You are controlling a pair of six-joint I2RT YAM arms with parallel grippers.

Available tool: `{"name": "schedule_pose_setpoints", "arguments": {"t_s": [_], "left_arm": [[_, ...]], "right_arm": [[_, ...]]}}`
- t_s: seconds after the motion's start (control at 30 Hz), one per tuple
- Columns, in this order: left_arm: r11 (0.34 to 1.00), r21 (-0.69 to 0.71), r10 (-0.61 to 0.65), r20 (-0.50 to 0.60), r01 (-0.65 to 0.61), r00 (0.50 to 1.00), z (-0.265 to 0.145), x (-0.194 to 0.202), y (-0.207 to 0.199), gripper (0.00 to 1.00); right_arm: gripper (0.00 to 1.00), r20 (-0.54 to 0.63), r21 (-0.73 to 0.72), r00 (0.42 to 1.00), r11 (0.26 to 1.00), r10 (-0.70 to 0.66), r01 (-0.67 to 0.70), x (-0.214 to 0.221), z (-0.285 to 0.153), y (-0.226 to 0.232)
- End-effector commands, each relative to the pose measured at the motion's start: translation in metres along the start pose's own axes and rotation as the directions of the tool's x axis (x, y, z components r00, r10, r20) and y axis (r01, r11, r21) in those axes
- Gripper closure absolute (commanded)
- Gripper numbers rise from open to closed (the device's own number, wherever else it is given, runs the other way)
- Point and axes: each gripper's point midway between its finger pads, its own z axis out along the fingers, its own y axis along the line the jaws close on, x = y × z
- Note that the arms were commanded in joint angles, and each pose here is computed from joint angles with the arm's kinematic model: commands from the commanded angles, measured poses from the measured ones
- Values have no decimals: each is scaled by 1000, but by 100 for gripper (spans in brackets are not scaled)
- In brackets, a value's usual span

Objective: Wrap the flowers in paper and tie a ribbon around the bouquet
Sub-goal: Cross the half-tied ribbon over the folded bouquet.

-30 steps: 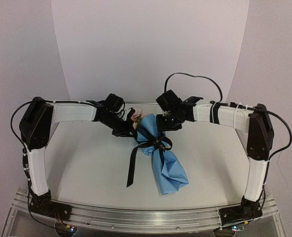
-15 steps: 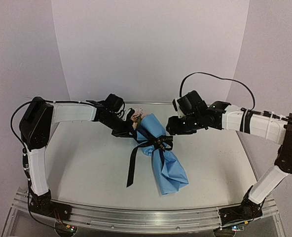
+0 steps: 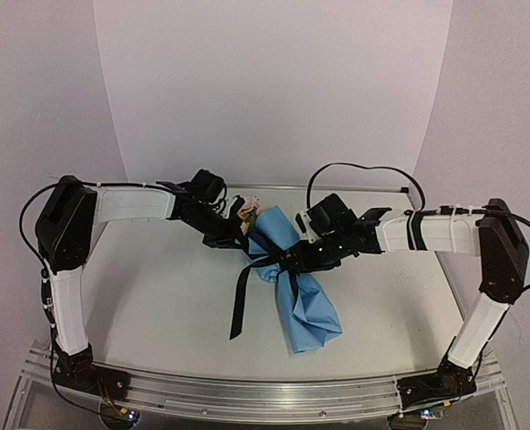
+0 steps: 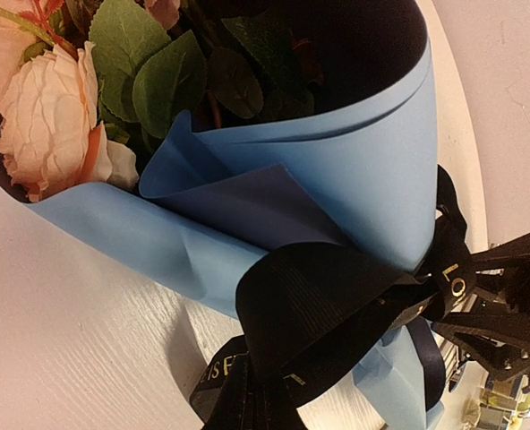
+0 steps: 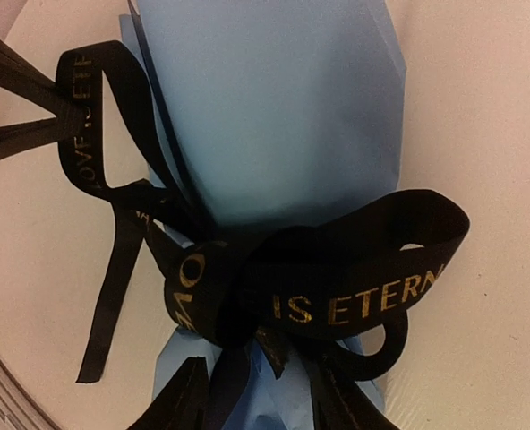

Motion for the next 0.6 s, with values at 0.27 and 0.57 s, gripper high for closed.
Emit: {"name": "schedule_pose_setpoints", "arguments": {"t_s": [0.27,0.57], "left_arm": [[1000,14,18,44,-19,999,-7,-16,-11,99],[1000,15,-17,78,16,997,-10,-16,-9,96]], "right_arm": [[65,41,18,999,1000,-14,13,-16,18,2],[94,85,32,996,999,11,-13,-25,4,1]]}}
